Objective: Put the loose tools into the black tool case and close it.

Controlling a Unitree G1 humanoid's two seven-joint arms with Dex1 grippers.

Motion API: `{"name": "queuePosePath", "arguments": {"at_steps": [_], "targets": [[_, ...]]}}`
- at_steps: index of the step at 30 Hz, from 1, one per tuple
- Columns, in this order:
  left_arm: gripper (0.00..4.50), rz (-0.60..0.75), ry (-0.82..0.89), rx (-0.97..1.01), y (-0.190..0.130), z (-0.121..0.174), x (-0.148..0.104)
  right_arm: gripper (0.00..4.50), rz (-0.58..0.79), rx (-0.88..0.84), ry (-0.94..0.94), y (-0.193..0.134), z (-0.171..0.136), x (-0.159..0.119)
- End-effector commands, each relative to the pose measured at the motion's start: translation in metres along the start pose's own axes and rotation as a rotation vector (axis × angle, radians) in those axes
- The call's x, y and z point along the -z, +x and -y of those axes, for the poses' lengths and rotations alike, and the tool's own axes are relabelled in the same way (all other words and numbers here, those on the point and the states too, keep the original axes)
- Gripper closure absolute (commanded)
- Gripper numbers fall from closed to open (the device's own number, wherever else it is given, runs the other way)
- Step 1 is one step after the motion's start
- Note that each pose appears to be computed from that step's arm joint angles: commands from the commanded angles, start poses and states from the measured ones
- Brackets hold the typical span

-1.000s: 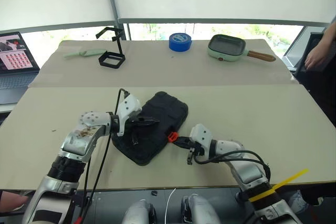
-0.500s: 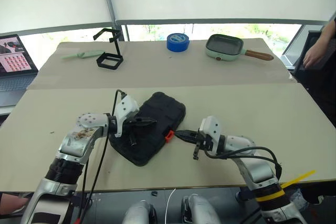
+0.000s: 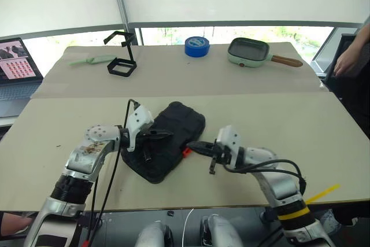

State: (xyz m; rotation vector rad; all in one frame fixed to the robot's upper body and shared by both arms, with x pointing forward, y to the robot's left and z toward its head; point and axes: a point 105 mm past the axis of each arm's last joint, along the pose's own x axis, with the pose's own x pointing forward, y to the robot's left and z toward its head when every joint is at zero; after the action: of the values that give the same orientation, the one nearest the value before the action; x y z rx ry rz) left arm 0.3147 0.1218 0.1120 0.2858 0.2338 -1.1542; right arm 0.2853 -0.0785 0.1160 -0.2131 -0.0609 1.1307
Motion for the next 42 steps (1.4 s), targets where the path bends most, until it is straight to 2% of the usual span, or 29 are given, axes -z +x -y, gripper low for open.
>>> {"name": "queuePosePath", "arguments": {"at_steps": [1,5,9,18,30,32,35,36,37,39,40,42], "targets": [[4.49,-0.172,-0.157,-0.002,-0.003,0.012,0.059,4.5,0.03,0.001,0.02,-0.013,-0.002,-0.008],[4.49,-0.173,-0.154,-0.006,-0.005,0.01,0.059,4.5,-0.051,-0.033,0.032,-0.013,-0.013,0.011],[4.49,-0.174,-0.151,-0.007,-0.004,0.009,0.058,4.5,-0.072,-0.057,0.039,-0.002,-0.019,0.019],[4.49,-0.174,-0.15,-0.009,-0.005,0.008,0.056,4.5,-0.009,-0.094,0.025,0.027,-0.024,0.011],[4.49,-0.177,-0.161,-0.01,-0.007,0.012,0.061,4.5,0.003,-0.074,0.003,0.032,-0.012,0.007],[4.49,-0.135,-0.137,-0.012,-0.007,0.011,0.056,4.5,0.005,-0.074,0.0,0.03,-0.011,0.006],[4.49,0.073,-0.077,-0.077,-0.022,0.001,0.026,4.5,-0.011,-0.077,0.013,0.012,-0.012,0.004],[3.98,0.125,-0.053,-0.075,-0.029,0.001,0.018,4.5,-0.021,-0.064,0.014,0.005,-0.011,0.004],[3.78,0.175,-0.022,-0.075,-0.036,0.003,0.01,4.21,-0.031,-0.05,0.011,-0.002,-0.009,0.005],[3.01,0.227,-0.001,-0.114,-0.052,0.0,0.003,3.63,-0.041,-0.032,-0.002,-0.016,-0.007,0.003],[2.76,0.234,0.02,-0.158,-0.066,-0.004,0.001,3.4,-0.046,-0.008,-0.011,-0.028,-0.004,0.002],[2.04,0.203,0.02,-0.254,-0.092,-0.012,0.005,2.66,-0.067,0.034,-0.055,-0.048,0.001,0.0]]}}
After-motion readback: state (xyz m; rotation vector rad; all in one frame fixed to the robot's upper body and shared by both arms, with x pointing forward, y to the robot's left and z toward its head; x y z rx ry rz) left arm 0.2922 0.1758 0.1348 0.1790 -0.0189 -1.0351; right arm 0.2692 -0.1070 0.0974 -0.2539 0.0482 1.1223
